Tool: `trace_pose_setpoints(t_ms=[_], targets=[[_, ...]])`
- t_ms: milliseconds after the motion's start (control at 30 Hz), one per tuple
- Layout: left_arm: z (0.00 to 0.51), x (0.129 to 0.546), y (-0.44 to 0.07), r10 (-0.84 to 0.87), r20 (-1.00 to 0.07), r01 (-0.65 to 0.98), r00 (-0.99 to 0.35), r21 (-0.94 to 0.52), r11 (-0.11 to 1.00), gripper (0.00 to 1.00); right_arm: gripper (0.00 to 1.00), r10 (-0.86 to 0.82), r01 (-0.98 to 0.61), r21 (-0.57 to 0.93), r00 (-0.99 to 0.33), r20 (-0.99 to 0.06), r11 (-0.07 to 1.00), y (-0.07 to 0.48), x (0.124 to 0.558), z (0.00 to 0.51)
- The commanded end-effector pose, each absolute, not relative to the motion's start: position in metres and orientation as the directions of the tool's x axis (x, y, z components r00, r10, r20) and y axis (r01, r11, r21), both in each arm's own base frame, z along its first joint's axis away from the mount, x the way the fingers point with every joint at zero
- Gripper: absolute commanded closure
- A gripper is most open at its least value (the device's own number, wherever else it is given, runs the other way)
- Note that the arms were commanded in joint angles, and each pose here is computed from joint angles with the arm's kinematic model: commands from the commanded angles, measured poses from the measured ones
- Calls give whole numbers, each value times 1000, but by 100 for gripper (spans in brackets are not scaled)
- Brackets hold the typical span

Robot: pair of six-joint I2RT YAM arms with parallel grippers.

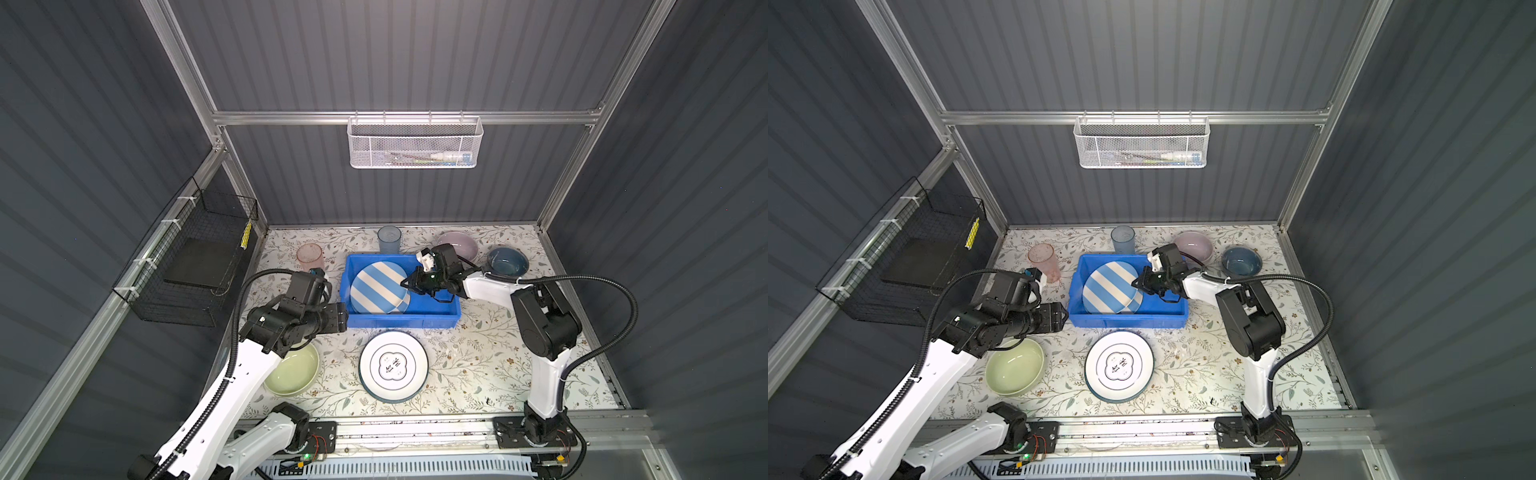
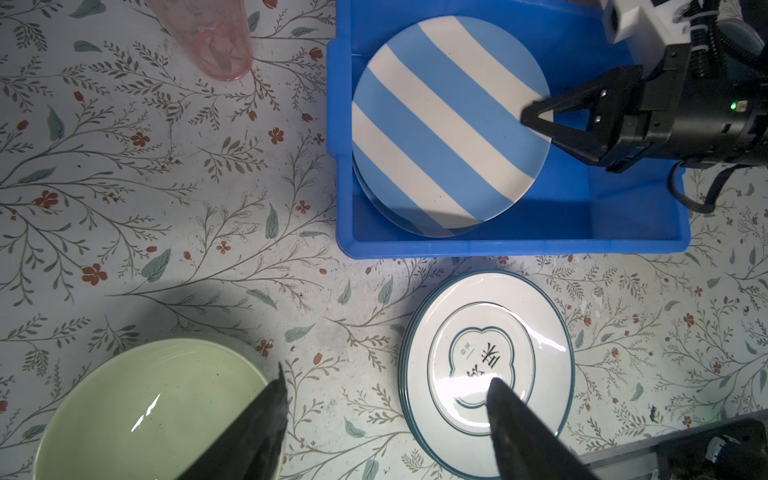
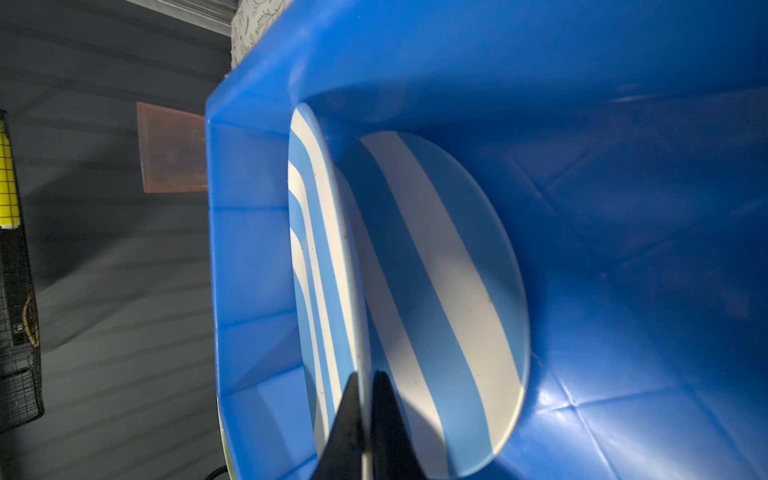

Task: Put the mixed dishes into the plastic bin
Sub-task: 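Lower the striped plate into the blue bin with the right gripper, then release the plate and move both grippers to the white plate stack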

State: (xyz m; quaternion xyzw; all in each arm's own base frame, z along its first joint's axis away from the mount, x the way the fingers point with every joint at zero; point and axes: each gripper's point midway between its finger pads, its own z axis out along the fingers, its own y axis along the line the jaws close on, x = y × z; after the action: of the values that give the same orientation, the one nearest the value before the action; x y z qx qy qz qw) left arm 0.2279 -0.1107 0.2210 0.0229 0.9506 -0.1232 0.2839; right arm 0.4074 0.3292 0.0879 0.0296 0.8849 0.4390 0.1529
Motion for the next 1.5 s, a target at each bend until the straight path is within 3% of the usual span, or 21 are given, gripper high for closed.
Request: trace_pose_setpoints(t_ms=[0,800,1467], targets=[[217,221,-105,-18,-533,109,-846,-206,973,23,90,211,-117,802,-934,-289,586,338,421,102],[211,216,-102,-27,-522,98,-853,-210,973,21,57,171,-90,685,-938,-303,723,329,410,70],[198,205,-111,-45,-474,97,-879,-272,957,16,53,89,-118,520,-930,-357,846,311,402,71]])
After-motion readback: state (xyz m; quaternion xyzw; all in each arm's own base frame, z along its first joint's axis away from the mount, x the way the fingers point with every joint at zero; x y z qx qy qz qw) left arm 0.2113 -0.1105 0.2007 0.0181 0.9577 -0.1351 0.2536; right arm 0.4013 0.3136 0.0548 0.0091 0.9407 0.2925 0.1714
